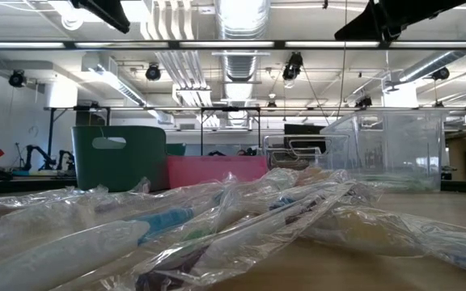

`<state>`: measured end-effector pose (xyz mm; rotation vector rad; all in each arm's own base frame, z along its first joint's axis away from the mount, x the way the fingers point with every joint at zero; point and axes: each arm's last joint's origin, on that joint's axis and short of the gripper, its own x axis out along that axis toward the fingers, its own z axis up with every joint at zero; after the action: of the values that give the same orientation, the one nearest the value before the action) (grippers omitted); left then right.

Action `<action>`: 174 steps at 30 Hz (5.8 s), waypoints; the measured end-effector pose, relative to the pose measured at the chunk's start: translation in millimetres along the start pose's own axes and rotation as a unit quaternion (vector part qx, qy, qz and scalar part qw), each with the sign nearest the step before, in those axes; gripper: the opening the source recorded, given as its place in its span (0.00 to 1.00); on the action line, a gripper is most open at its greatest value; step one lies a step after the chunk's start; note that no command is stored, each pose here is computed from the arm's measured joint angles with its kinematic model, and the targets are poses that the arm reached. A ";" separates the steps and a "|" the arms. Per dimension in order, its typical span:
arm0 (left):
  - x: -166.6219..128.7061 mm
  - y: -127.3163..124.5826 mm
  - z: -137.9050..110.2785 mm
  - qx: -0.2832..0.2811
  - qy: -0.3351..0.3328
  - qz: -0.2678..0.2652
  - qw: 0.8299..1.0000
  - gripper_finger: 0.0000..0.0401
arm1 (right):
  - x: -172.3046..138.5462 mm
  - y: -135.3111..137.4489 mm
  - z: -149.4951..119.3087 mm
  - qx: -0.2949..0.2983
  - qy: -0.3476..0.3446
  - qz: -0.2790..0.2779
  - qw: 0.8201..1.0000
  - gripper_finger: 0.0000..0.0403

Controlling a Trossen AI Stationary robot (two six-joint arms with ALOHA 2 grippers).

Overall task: Pick & Place Toothbrushes
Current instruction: Put the violet toothbrush into the green bin

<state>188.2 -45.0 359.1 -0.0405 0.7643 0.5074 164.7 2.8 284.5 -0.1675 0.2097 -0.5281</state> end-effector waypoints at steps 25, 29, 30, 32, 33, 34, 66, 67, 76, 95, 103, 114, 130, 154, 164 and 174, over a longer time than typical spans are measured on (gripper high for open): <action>96.5 -55.4 -5.9 -0.347 0.120 0.071 0.927 0.38 | -15.0 -15.5 -6.6 0.016 0.027 -0.013 0.999 0.02; 112.9 -68.9 -7.1 -0.397 0.148 0.065 0.903 0.38 | -15.8 -16.1 -7.9 0.004 0.032 -0.013 0.999 0.02; 115.6 -70.8 -7.1 -0.408 0.150 0.070 0.898 0.38 | -16.2 -16.4 -7.9 0.000 0.032 -0.013 0.999 0.02; 120.6 -74.3 -7.6 -0.430 0.150 0.076 0.887 0.38 | -16.7 -16.8 -7.6 -0.003 0.031 -0.014 0.999 0.02; 123.4 -75.9 -8.8 -0.441 0.151 0.082 0.881 0.38 | -16.9 -17.0 -7.4 -0.005 0.030 -0.014 0.999 0.02; 125.8 -77.7 -10.4 -0.451 0.152 0.087 0.875 0.38 | -17.4 -17.4 -7.4 -0.007 0.029 -0.014 0.999 0.02; 192.5 -106.2 -54.8 -0.456 0.270 0.163 0.832 0.38 | -19.0 -18.1 -15.3 -0.002 0.062 -0.016 0.998 0.02; 194.4 -105.9 -56.6 -0.457 0.272 0.165 0.831 0.38 | -19.0 -18.0 -15.3 -0.001 0.062 -0.016 0.998 0.02; 211.4 -105.2 -70.8 -0.481 0.264 0.130 0.826 0.29 | -19.0 -18.0 -15.3 -0.002 0.062 -0.016 0.998 0.02; 210.5 -108.5 -58.0 -0.445 0.248 0.101 0.854 0.03 | -18.9 -18.0 -15.2 -0.014 0.061 -0.016 0.998 0.02; 192.6 -107.9 -0.2 -0.325 0.171 0.019 0.930 0.05 | -18.9 -18.0 -15.2 -0.012 0.061 -0.016 0.998 0.02; 102.1 -42.9 81.5 -0.007 0.006 -0.029 1.000 0.04 | -19.1 -18.1 -15.2 0.005 0.061 -0.017 0.998 0.02; 22.5 79.6 88.0 0.493 0.031 -0.016 0.869 0.04 | -18.4 -18.5 -9.8 0.035 0.037 -0.020 0.999 0.02; 79.0 182.3 65.5 0.637 0.220 -0.067 0.736 0.04 | -10.3 -14.3 2.1 0.059 -0.012 -0.025 0.998 0.02; 132.0 185.2 60.8 0.640 0.273 -0.132 0.706 0.04 | -5.6 -10.4 -0.8 0.034 0.003 -0.024 0.999 0.02; 174.9 183.9 43.9 0.642 0.326 -0.193 0.666 0.04 | -4.7 -9.6 -2.1 0.018 0.008 -0.023 1.000 0.02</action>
<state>239.7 200.5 300.4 0.9796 1.6460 -0.6022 155.6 -3.2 285.3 -0.1339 0.2132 -0.5792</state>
